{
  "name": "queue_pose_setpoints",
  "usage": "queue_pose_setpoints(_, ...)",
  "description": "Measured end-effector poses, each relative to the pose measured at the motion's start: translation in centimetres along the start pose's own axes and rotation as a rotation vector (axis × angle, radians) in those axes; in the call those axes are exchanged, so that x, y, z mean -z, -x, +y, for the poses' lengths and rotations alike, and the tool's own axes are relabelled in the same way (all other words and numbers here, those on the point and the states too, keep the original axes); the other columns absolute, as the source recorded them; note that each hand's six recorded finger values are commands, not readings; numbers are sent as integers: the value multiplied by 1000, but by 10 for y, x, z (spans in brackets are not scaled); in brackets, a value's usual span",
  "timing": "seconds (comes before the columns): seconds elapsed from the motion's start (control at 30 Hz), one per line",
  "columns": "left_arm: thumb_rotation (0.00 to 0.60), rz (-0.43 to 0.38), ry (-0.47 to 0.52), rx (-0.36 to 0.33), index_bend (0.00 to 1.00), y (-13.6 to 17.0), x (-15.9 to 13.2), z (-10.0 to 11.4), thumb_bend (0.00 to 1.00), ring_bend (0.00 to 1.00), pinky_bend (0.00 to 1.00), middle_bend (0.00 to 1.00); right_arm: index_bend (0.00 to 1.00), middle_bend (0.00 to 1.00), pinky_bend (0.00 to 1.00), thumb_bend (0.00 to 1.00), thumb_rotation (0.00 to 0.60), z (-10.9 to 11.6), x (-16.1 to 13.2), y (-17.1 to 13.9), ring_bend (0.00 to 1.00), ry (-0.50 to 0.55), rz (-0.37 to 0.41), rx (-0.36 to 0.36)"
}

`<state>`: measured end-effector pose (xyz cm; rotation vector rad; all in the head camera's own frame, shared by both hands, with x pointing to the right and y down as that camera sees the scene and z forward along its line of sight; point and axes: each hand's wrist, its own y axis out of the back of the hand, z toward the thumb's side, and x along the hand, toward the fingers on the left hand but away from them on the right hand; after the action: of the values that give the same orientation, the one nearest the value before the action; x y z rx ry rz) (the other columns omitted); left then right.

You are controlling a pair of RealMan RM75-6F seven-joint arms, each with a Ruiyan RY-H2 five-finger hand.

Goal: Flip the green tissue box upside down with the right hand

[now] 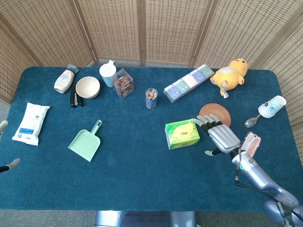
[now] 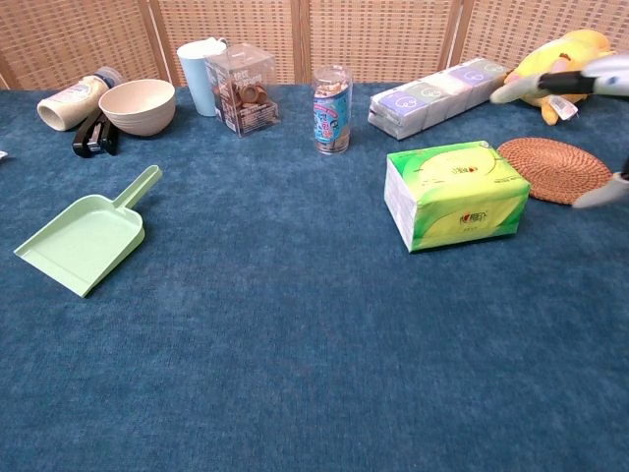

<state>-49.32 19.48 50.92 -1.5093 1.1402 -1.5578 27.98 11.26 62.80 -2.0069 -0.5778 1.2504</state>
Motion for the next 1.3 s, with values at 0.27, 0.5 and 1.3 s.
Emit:
queue_pose_setpoints(0.27, 600, 5, 0, 0, 0, -1, 1, 0, 0, 0, 0, 0, 0, 0, 41, 0, 600, -13, -12, 38, 0, -23, -1, -46)
queue_pose_setpoints(0.5, 600, 14, 1, -3, 0, -1, 3, 0, 0, 0, 0, 0, 2, 0, 49, 34, 600, -25, -17, 58, 0, -21, -12, -66)
queue_pose_setpoints(1.3, 600, 15, 5, 0, 0, -1, 3, 0, 0, 0, 0, 0, 476, 364, 355, 272, 600, -43, -27, 40, 201, 124, 20, -99)
